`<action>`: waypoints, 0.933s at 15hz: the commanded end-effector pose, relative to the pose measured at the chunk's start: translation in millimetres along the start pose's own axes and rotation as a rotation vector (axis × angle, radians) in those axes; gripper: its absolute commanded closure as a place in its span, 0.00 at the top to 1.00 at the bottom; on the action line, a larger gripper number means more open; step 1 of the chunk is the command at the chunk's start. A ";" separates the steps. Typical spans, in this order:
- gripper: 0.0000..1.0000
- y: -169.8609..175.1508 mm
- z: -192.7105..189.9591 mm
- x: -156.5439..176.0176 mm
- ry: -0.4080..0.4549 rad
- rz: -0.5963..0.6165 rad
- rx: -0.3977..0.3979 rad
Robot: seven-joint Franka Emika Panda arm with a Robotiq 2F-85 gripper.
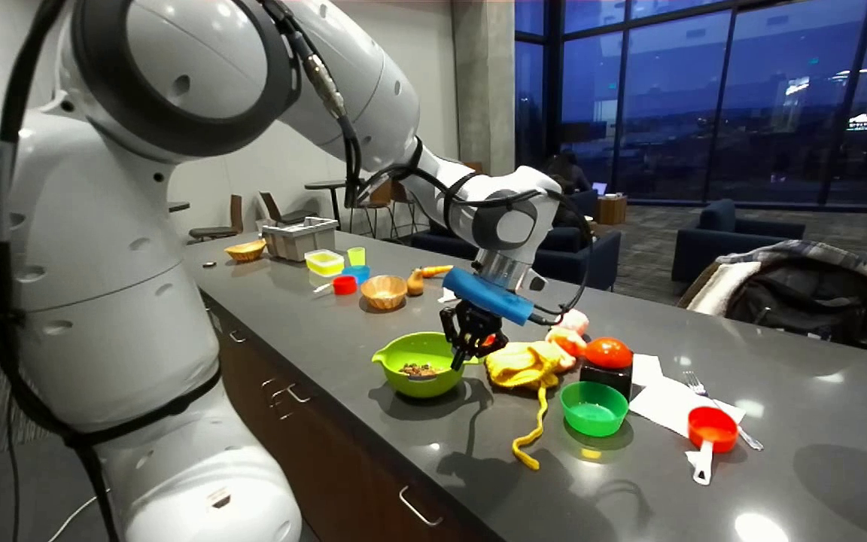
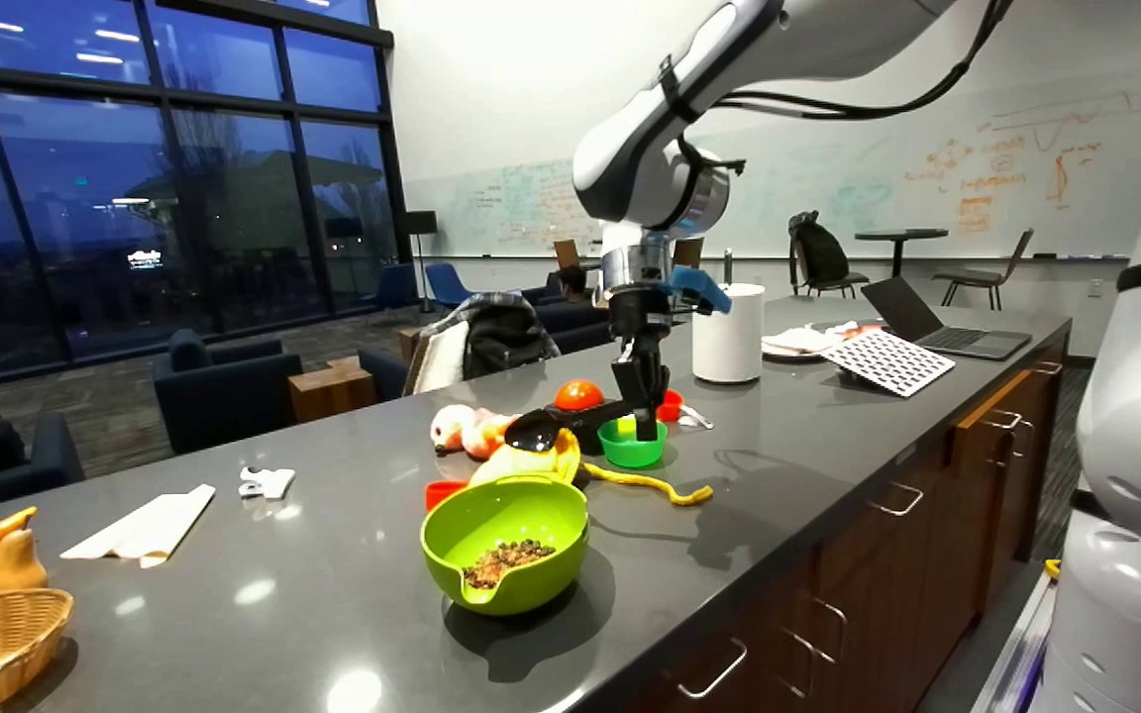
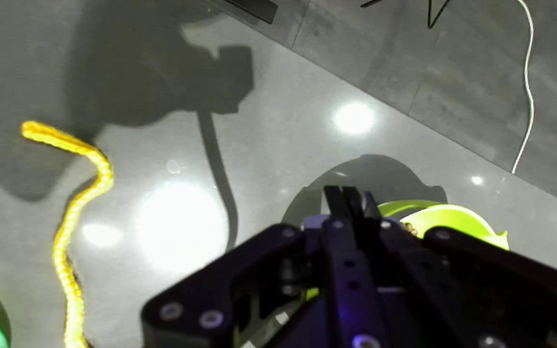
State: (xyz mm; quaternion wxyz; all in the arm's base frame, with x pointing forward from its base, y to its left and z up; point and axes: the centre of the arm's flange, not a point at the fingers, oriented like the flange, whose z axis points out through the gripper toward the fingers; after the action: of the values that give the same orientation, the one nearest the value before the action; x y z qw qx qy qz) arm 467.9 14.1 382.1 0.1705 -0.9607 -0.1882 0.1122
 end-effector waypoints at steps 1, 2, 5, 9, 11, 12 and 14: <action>0.01 14.3 -0.1 -28.8 0.065 0.065 0.031; 0.01 20.1 4.5 -32.4 0.070 0.081 0.043; 0.01 39.1 26.5 -43.1 0.069 0.128 0.095; 0.01 56.8 52.9 -57.2 0.063 0.186 0.155; 0.01 63.1 63.0 -62.0 0.060 0.206 0.180; 0.01 66.3 68.0 -63.9 0.056 0.215 0.194; 0.01 72.6 78.4 -66.4 0.052 0.220 0.225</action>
State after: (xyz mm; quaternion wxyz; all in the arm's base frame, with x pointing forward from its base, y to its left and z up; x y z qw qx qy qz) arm 415.6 -46.8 308.7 0.2466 -0.9576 -0.0699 0.1318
